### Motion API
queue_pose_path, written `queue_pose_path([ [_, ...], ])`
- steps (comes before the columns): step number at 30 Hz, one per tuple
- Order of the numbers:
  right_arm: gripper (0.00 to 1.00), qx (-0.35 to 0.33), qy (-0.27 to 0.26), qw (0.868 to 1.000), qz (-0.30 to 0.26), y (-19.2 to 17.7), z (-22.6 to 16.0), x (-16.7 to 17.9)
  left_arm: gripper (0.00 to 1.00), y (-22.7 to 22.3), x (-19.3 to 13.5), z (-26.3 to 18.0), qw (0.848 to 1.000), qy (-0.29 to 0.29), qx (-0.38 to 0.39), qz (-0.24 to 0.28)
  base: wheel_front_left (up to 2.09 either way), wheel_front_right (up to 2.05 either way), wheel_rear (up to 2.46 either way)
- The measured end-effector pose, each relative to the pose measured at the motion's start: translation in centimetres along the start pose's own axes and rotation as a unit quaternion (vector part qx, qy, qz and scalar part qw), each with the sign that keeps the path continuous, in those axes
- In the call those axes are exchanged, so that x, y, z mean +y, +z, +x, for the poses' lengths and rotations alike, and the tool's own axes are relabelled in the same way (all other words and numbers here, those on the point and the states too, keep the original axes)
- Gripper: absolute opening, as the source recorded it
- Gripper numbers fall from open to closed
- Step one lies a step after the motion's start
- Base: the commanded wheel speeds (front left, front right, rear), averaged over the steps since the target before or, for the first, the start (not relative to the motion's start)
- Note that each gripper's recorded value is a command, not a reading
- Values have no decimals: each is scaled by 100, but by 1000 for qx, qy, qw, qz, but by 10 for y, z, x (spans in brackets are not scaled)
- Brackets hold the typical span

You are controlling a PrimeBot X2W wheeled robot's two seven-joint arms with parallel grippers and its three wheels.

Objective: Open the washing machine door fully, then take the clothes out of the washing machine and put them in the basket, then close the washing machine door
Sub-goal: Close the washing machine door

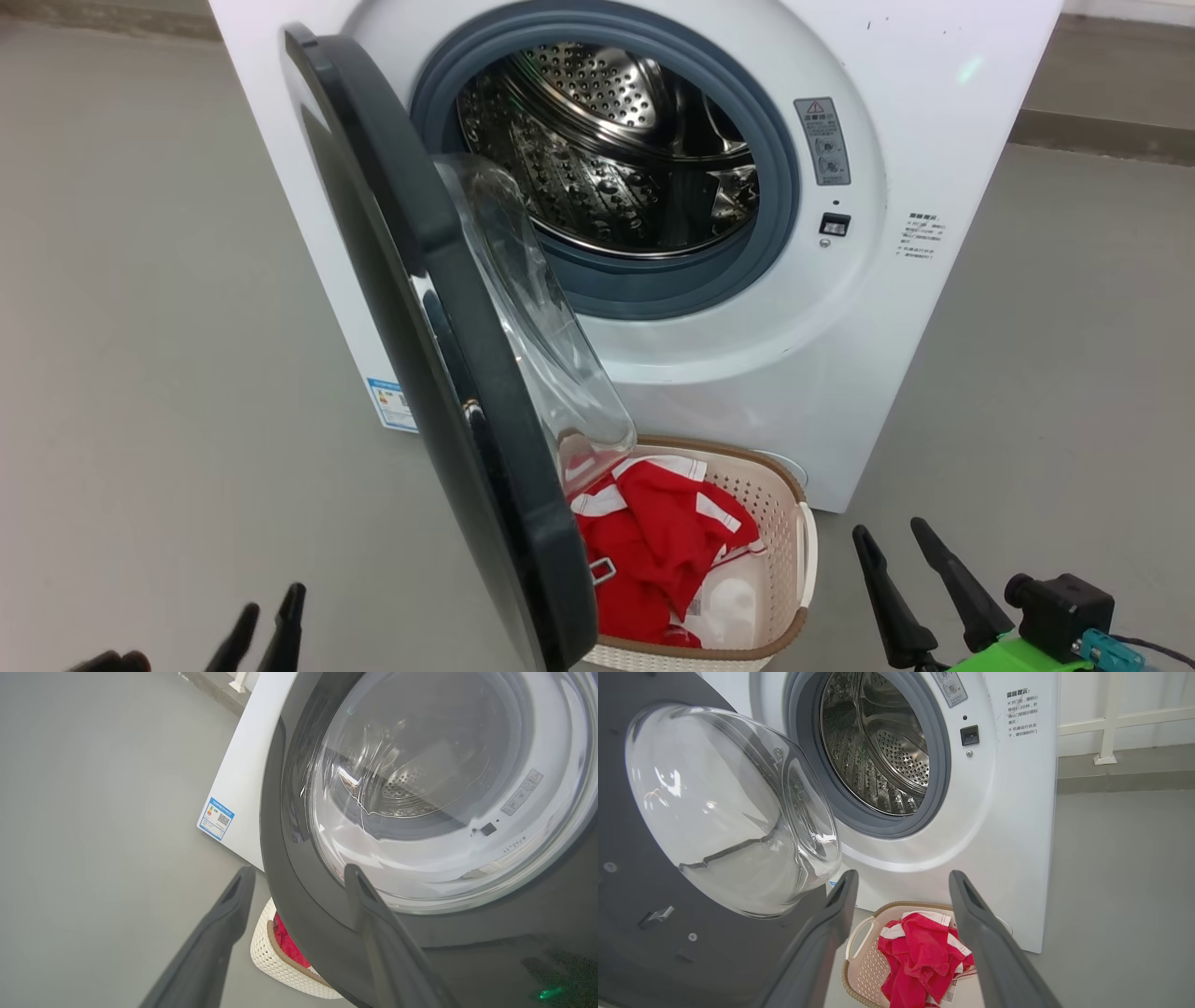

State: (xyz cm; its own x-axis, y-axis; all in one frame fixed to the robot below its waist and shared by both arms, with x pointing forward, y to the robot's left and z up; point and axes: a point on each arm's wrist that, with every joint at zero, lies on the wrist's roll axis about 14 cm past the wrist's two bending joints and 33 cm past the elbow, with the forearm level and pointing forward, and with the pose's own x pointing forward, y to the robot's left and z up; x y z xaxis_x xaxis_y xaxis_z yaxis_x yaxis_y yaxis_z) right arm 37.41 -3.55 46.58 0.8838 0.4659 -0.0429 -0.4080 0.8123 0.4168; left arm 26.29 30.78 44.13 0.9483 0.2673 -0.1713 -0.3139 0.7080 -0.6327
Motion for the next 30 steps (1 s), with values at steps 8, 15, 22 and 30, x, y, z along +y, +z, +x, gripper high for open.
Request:
queue_pose_path([
  [8,100,4,-6,1000,-1,-3,-7,-3,100,20,-6,-5,993,0,-61,104,0,0,0],
  [15,100,2,-7,1000,-2,-1,-7,-3,100,25,-22,-14,975,-7,-91,202,0,0,0],
  [22,100,-2,-7,1000,-2,1,-7,-3,100,18,-29,-24,967,0,-97,236,0,0,0],
  [30,100,-3,-10,1000,-2,2,-8,-4,100,11,-26,-28,969,7,-90,230,0,0,0],
])
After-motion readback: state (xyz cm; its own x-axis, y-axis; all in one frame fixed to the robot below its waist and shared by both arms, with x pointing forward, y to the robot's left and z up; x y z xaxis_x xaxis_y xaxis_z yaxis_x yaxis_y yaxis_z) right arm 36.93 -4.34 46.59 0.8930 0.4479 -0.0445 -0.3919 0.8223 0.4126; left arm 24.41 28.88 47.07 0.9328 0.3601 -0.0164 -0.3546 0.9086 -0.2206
